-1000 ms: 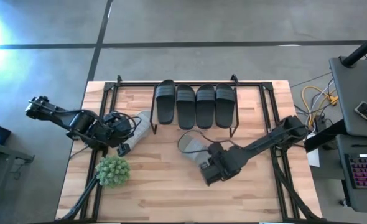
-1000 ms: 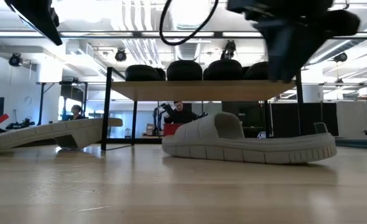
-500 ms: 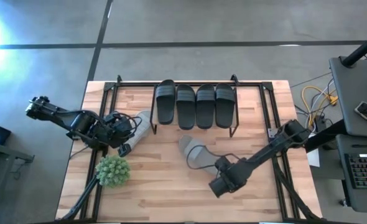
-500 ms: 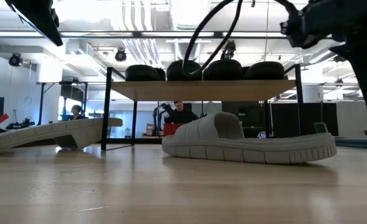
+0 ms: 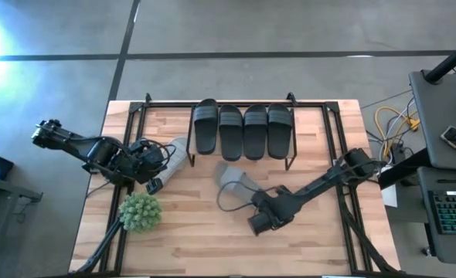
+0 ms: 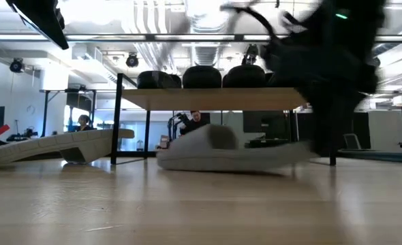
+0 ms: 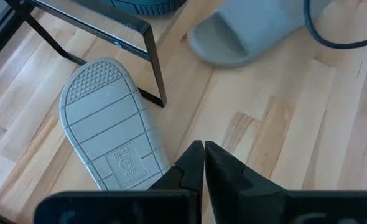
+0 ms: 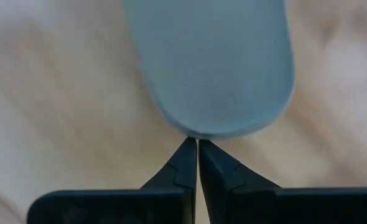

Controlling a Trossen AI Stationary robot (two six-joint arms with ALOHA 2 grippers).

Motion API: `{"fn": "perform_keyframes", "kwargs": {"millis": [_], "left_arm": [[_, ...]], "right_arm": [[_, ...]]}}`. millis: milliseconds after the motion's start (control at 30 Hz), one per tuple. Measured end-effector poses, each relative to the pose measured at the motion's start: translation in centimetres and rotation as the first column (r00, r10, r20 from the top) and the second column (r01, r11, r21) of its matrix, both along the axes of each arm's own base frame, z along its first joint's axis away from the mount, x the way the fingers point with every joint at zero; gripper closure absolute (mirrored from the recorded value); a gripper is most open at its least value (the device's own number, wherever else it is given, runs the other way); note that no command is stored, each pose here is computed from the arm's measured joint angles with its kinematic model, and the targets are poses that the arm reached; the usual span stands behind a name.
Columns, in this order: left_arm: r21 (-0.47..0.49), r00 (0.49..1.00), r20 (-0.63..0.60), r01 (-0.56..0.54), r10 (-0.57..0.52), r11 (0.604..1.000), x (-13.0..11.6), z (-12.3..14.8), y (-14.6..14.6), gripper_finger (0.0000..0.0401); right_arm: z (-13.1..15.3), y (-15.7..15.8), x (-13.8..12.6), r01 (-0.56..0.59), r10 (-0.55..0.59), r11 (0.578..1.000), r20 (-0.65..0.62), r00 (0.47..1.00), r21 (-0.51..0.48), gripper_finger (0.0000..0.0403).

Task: Pick and place slides into the shelf
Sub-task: Put the right gray slipper under the shelf

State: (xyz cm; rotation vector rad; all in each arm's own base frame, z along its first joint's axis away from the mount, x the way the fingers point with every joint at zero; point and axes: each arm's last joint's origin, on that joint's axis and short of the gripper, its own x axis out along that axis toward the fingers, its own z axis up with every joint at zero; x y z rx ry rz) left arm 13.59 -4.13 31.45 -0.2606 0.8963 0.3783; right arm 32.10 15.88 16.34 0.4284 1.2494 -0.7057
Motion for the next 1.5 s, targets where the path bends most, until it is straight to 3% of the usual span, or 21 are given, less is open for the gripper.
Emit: {"fn": "perform_keyframes", "kwargs": {"millis": [133, 367, 533, 767, 967, 1200, 1500], "left_arm": [[0.000, 1.000, 0.000, 0.001, -0.001, 1.000, 0.0, 0.0, 0.0, 0.0401], [0.000, 1.000, -0.003, -0.001, 0.001, 1.000, 0.0, -0.1, 0.0, 0.0401], [-0.126, 0.997, -0.014, -0.073, 0.072, 0.989, 0.2, -0.3, -0.3, 0.0401], [-0.169, 0.996, -0.070, 0.034, -0.047, 0.985, 2.7, -1.7, -2.5, 0.0401], [-0.193, 0.996, -0.032, 0.074, -0.082, 0.978, 6.5, -5.6, -4.4, 0.0401], [-0.320, 0.980, 0.192, 0.007, 0.058, 0.947, 11.0, -10.2, -5.8, 0.0401], [-0.213, 0.985, 0.080, -0.133, 0.153, 0.968, 14.5, -15.7, -5.5, 0.0401]], "right_arm": [[1.9, -1.3, 2.3, -0.087, 0.094, 0.993, 0.093, 0.991, -0.080, 0.0394], [5.0, -3.0, 6.1, -0.242, 0.261, 0.965, 0.250, 0.932, -0.103, 0.0394], [5.6, -3.1, 5.7, -0.175, 0.187, 0.982, 0.212, 0.959, -0.072, 0.0394], [5.8, -1.7, 3.3, -0.032, 0.035, 0.999, 0.140, 0.990, -0.021, 0.0394], [6.3, -1.2, 2.0, 0.099, -0.085, 0.992, 0.165, 0.983, -0.077, 0.0394], [5.0, -2.5, 2.4, 0.066, -0.057, 0.994, 0.107, 0.993, -0.084, 0.0394], [2.4, -2.8, 2.5, -0.049, 0.059, 0.995, 0.114, 0.992, -0.091, 0.0394]]}}
